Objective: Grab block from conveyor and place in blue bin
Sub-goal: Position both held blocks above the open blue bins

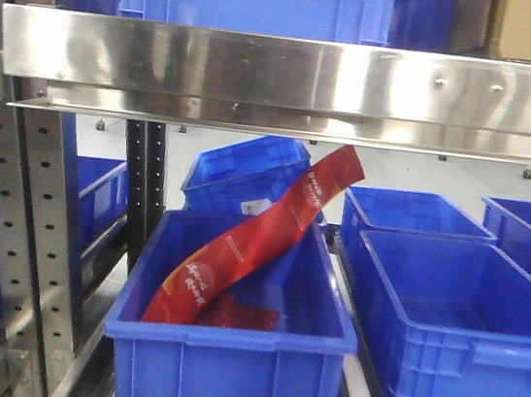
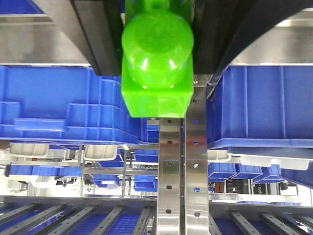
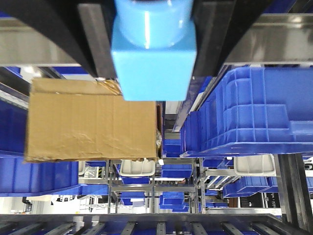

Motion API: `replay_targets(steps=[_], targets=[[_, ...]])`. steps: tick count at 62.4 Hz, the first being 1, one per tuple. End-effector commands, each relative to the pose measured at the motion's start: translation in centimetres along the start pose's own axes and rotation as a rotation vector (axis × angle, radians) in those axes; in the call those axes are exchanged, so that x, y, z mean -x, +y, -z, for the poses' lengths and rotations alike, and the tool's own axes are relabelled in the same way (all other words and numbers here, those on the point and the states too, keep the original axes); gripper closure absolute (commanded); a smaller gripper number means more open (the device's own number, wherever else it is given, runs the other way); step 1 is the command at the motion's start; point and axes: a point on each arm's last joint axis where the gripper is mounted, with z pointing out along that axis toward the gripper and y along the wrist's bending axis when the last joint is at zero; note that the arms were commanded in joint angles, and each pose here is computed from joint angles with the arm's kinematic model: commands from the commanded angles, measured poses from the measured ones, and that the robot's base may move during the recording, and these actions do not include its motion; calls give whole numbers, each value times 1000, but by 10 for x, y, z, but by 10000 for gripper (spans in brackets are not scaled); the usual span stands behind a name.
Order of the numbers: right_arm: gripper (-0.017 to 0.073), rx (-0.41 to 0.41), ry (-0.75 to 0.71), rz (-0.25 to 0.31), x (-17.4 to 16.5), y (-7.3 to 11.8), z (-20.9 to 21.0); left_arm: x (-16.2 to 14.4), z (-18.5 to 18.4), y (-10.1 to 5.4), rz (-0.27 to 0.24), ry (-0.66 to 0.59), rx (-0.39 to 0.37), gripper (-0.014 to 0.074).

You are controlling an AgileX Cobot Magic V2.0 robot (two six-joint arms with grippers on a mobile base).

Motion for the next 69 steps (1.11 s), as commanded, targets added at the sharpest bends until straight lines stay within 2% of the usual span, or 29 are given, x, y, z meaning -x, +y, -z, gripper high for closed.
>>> replay_targets(steps=[1, 69], targets=[[713, -1, -27, 15, 4, 0, 1, 1, 0, 0, 12, -15, -5, 705], [713, -1, -27, 15, 4, 0, 1, 1, 0, 0, 12, -15, -5, 705]])
